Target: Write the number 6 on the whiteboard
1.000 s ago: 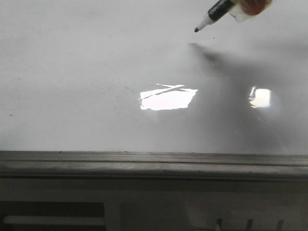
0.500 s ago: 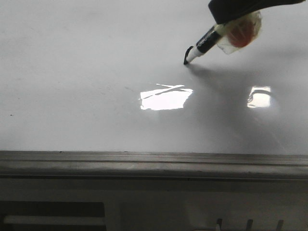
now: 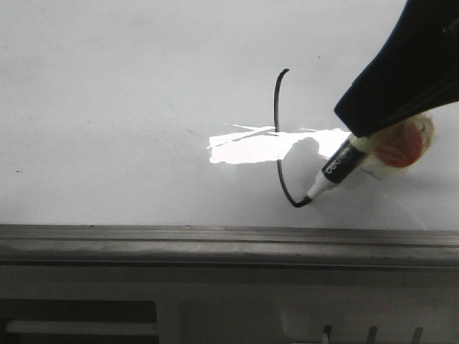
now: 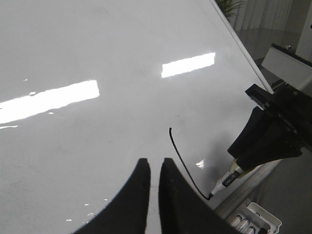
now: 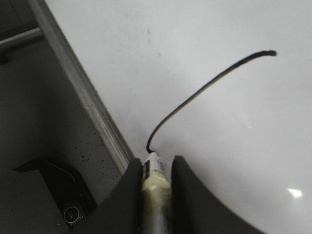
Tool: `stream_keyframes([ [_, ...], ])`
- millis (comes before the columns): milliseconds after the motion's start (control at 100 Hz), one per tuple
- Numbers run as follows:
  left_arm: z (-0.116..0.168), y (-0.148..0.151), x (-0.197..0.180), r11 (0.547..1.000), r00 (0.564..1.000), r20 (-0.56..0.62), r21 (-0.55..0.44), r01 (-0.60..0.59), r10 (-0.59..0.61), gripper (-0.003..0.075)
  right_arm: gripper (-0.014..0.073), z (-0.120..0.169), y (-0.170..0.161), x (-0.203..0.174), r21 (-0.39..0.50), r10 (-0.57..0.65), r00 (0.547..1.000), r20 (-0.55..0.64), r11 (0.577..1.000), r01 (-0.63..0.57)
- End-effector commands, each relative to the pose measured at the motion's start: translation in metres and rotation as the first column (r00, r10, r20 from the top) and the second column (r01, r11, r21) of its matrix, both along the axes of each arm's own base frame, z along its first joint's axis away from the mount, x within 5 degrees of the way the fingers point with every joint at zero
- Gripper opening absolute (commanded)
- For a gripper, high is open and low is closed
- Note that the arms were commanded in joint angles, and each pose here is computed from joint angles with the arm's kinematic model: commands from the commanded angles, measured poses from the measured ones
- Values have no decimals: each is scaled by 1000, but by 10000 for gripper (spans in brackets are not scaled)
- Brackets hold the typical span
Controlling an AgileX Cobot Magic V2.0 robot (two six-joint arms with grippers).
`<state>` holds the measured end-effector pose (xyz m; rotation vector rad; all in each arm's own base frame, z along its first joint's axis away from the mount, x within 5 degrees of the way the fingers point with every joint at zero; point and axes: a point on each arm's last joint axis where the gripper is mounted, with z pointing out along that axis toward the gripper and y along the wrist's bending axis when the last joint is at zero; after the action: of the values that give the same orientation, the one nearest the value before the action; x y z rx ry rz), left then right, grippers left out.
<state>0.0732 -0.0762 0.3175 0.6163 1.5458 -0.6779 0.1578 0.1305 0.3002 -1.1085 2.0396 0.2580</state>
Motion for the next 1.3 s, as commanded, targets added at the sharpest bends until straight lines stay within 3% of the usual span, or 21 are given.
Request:
stream_keyframes([
  [0,12,3,3,997,999,28,-59,-44,46,20,-41,20,-11,9,0,-59,989,138,998,60],
  [340,12,3,3,997,999,28,-59,-44,46,20,-42,40,-6,16,124,-99,972,214,990,73],
  [740,12,3,3,997,999,28,-59,-44,46,20,-42,30,12,17,102,-38,986,165,995,21],
  [960,12,2,2,998,999,23,-53,-36,37,28,-43,67,6,-16,180,25,969,245,981,-71],
  [1060,7,-3,3,1000,1000,-6,-2,3,-3,127,-43,74,6,-34,176,93,966,241,975,-137],
  [1190,-1,-24,8,967,983,-82,186,175,-162,408,-43,65,16,-45,136,179,973,148,970,-200],
  [1290,-3,-44,14,888,940,-156,310,339,-304,442,-44,55,28,-47,105,230,970,80,966,-237],
])
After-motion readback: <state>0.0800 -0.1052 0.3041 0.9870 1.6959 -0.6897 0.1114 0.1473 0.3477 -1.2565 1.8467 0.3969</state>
